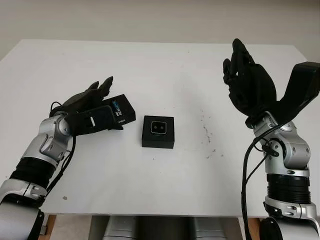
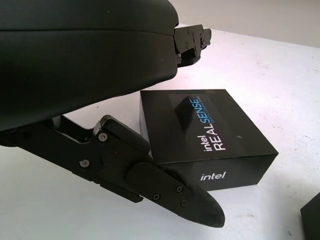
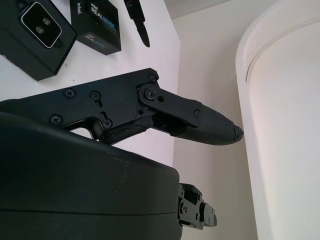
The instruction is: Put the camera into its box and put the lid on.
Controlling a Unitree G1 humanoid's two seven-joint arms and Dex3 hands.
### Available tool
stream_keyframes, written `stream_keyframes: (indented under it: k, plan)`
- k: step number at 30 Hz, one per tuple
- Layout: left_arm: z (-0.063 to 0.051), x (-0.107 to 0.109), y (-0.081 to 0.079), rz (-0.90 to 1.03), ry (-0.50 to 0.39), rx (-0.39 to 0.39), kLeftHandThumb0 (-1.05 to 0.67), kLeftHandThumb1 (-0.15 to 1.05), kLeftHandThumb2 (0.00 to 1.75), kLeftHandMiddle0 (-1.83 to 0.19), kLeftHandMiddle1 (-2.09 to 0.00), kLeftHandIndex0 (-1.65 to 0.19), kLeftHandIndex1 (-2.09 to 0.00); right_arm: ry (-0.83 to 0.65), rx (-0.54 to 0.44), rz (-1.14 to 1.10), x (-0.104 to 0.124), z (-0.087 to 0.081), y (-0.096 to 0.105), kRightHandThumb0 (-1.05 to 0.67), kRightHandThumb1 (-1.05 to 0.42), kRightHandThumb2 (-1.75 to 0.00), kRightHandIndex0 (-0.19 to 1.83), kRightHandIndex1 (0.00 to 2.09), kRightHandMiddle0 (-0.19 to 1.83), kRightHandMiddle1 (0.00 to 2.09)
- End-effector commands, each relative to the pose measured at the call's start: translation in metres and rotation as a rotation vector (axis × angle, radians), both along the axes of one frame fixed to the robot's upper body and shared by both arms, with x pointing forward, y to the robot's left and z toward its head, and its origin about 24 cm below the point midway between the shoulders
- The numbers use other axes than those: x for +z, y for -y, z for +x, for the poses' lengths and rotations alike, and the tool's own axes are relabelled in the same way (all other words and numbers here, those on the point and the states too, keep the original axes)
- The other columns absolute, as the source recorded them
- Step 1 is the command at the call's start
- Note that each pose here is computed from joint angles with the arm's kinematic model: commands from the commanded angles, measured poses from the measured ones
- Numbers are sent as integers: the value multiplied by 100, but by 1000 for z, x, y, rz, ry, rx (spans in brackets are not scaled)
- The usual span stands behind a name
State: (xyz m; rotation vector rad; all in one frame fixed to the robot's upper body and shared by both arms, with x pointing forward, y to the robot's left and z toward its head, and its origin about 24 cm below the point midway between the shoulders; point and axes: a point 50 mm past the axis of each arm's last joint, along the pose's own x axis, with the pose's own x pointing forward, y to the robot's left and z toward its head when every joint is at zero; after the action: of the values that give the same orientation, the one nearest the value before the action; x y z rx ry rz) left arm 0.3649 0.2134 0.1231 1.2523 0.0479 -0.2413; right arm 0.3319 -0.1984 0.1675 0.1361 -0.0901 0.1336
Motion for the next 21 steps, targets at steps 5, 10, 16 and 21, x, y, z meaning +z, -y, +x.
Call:
stream_keyframes:
  k: [5,10,16,21]
  plan:
    - [6,1,10,10,26,-18,-67,84,5,19,0,17,-5,17,-1,-22,4,-1,2,-68,-105,-73,-18,3,-16,5]
    - [11,-3,15,11,27,-11,-67,83,5,19,0,16,-6,14,-8,-24,5,0,3,-68,-105,-73,-18,4,-16,5]
    - [13,-4,17,-31,-18,-1,-66,83,5,19,0,15,-6,14,-13,-39,7,-1,5,-67,-105,-72,-18,4,-16,5]
    - [15,-6,17,-41,-24,16,-65,82,5,15,-3,5,-9,16,-15,-40,8,-1,4,-67,-105,-72,-18,5,-16,5]
